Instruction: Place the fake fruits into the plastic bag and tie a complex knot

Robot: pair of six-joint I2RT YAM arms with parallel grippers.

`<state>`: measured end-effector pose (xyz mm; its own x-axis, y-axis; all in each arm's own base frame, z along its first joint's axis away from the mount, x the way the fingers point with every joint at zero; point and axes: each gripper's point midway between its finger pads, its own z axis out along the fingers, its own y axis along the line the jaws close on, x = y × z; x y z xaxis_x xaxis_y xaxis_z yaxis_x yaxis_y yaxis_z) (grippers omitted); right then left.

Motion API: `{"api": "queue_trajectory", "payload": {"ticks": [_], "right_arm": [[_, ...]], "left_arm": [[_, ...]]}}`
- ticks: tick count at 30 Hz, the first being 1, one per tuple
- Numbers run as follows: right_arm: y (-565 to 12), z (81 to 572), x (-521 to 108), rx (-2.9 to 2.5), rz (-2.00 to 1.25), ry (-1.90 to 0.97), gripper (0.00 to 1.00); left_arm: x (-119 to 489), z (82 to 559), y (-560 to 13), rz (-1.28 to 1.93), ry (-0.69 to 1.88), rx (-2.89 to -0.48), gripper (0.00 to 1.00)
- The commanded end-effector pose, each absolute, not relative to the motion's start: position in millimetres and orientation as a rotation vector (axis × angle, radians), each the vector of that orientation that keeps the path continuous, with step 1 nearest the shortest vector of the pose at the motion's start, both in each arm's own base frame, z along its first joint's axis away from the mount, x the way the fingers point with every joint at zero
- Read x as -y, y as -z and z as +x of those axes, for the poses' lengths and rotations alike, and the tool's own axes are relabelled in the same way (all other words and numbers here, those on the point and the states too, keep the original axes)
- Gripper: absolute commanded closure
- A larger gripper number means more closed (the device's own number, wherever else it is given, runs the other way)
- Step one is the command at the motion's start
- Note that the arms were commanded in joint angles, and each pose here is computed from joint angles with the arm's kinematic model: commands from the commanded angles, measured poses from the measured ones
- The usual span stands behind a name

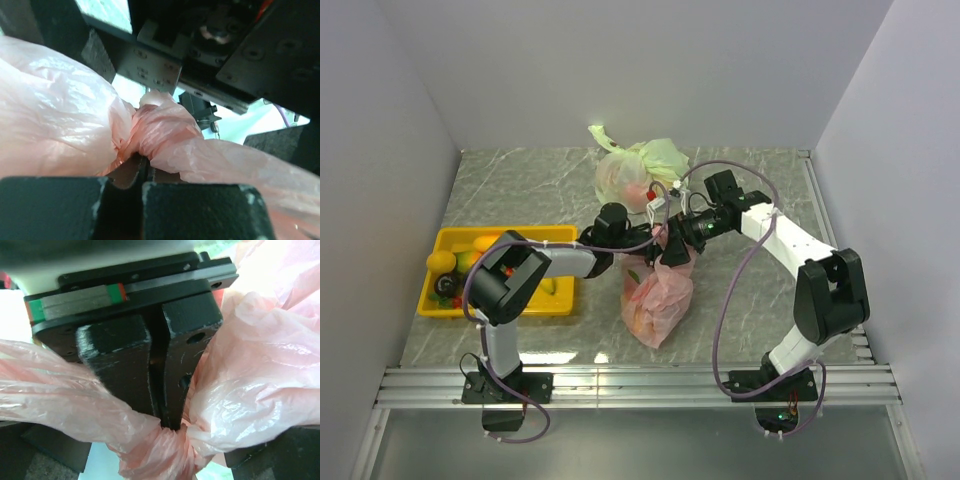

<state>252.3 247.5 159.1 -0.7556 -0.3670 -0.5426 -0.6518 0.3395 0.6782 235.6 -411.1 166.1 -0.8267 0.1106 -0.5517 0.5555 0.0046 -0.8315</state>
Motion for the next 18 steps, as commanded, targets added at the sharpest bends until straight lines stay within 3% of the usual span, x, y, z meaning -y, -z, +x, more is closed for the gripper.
{"api": "queue_trajectory", "payload": {"ticks": [1, 11, 16, 17, 18], "right_arm": [[-185.3, 255.1, -236.9, -2.212, -1.015, -1.286, 0.04], [-218.4, 231.7, -195.5, -2.176, -1.064, -1.423, 0.01], [-220.1, 233.3, -167.6, -2.211, -0.912, -1.527, 0.00], [-217.7, 233.9, -163.8, -2.212, -0.890, -1.530, 0.02], [-214.3, 234.7, -159.9, -2.216, -0.875, -1.526, 0.13]], "left_arm": [[408.2, 214.8, -195.9, 0.780, 1.933, -1.868, 1.00], [406.0, 212.3, -195.0, 0.784, 1.942, -1.862, 1.00], [406.6, 212.0, -195.1, 0.789, 1.942, -1.864, 1.00], [407.0, 212.7, -195.6, 0.786, 1.940, -1.862, 1.00], [407.3, 212.0, -194.5, 0.787, 1.942, -1.862, 1.00]]}}
